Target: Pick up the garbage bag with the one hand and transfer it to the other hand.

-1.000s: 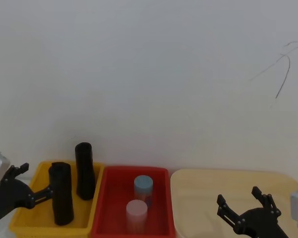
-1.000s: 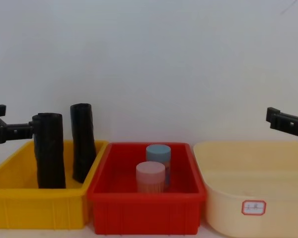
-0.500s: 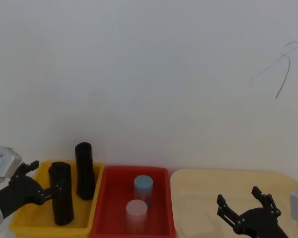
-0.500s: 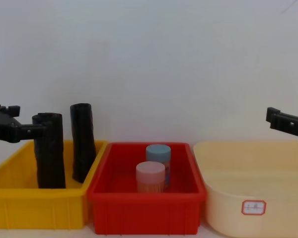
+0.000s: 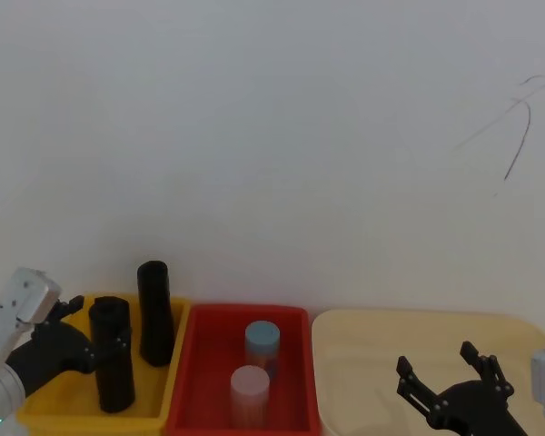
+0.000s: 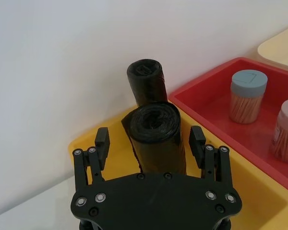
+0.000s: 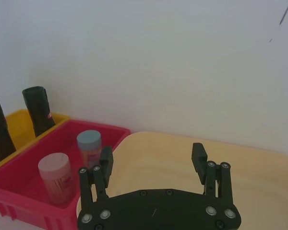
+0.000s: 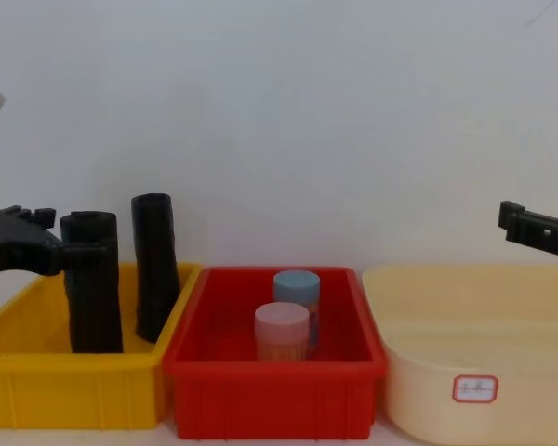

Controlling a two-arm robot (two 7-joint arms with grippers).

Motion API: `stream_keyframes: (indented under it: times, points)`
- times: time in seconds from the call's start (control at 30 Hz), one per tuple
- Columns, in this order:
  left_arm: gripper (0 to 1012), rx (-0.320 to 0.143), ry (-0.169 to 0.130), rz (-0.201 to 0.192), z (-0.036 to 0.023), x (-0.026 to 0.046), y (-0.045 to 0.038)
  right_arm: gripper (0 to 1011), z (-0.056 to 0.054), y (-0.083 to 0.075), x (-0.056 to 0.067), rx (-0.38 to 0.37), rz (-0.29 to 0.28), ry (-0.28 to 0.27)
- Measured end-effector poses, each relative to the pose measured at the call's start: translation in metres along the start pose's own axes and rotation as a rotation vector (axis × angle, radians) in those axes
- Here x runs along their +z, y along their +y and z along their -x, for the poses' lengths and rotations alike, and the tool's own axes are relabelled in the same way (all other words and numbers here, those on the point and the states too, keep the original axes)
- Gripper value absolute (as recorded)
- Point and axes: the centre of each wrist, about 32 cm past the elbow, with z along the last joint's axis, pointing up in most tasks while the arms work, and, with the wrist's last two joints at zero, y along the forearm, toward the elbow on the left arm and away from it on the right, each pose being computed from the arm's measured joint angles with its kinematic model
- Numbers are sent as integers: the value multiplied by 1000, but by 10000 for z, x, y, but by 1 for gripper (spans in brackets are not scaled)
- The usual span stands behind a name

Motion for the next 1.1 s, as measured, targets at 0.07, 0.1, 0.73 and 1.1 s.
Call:
stream_keyframes:
  times: [0.07,0.1,0.73,1.1]
  points:
    - [1000,3,1,-4,14,-9,-36,1001,0,0,0,0,0,0]
    - [1000,4,1,-5,19,-10,-46,1001,0,0,0,0,0,0]
    - [751,6,2,-29,120,-27,-247,1001,0,0,0,0,0,0]
    - [522,6,3,-34,137,-30,-278,1001,0,0,0,0,0,0]
